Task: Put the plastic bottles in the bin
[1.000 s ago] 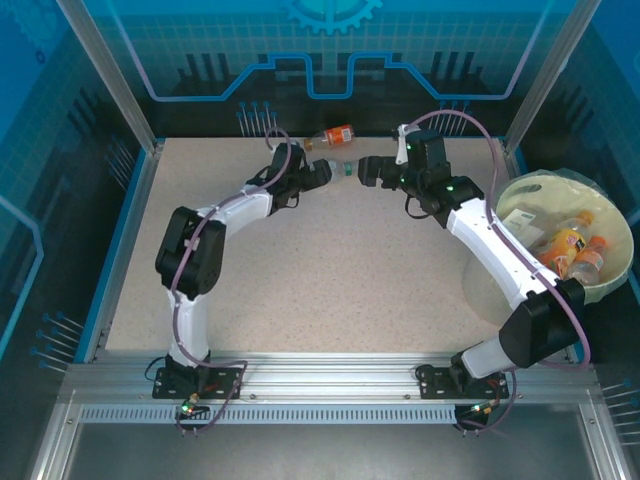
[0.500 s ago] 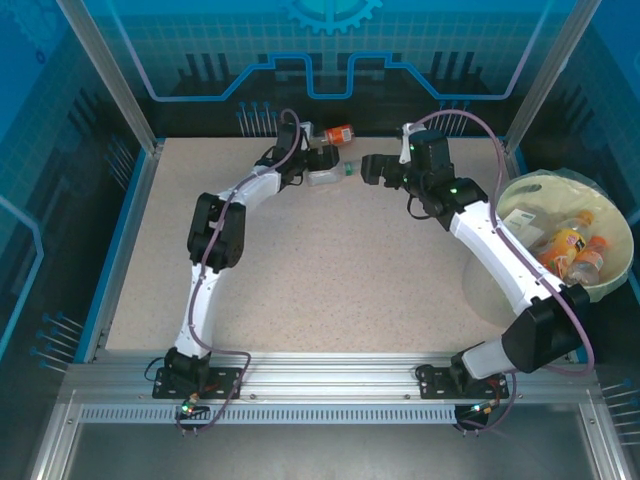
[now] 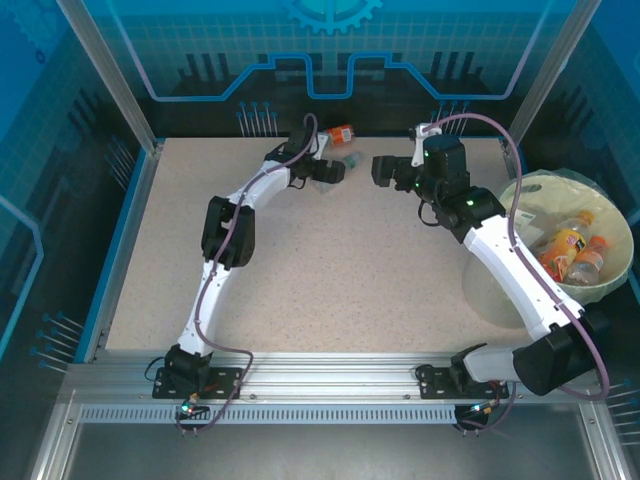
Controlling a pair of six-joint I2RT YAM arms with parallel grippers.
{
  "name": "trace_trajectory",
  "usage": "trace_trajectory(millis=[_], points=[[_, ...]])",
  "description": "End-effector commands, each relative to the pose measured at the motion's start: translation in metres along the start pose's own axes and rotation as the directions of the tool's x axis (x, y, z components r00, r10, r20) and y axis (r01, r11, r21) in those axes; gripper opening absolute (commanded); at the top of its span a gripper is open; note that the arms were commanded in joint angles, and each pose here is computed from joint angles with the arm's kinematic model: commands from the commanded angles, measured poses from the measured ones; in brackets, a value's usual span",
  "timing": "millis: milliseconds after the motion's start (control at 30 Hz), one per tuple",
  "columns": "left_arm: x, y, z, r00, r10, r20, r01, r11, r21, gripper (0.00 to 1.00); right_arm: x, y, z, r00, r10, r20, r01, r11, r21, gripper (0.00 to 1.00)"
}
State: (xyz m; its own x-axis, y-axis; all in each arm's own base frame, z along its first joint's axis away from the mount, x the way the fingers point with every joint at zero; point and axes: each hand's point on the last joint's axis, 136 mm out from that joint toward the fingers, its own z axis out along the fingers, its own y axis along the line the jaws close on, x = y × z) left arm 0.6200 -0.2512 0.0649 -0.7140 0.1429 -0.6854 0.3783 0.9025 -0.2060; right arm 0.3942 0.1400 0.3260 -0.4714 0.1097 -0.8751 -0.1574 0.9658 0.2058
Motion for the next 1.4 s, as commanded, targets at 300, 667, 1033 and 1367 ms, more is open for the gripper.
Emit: trace_trajectory(millis=[300, 667, 1033, 1367], points=[[0.028, 0.002, 0.004, 0.971, 0.181, -0.153, -0.211, 0.956, -0.205, 0.85, -0.003, -0.005, -0.015, 0.999, -0.018, 0.026, 0.017, 1.000, 0.024, 1.00], [0.049, 0.002, 0.001, 0.972, 0.127, -0.198, -0.167, 0.966, -0.199, 0.65, 0.002, -0.009, -0.019, 1.000, -0.026, 0.012, 0.025, 0.999, 0.034, 1.00], [0.065, -0.022, -0.040, 0.989, -0.012, -0.145, -0.005, 0.993, -0.116, 0.59, 0.028, -0.009, -0.019, 0.999, 0.000, -0.039, 0.001, 1.000, 0.009, 1.00], [0.097, -0.062, -0.099, 0.994, -0.091, -0.061, 0.090, 0.996, -0.020, 0.54, 0.050, -0.006, -0.024, 0.996, 0.040, -0.080, -0.042, 0.999, -0.031, 1.00]])
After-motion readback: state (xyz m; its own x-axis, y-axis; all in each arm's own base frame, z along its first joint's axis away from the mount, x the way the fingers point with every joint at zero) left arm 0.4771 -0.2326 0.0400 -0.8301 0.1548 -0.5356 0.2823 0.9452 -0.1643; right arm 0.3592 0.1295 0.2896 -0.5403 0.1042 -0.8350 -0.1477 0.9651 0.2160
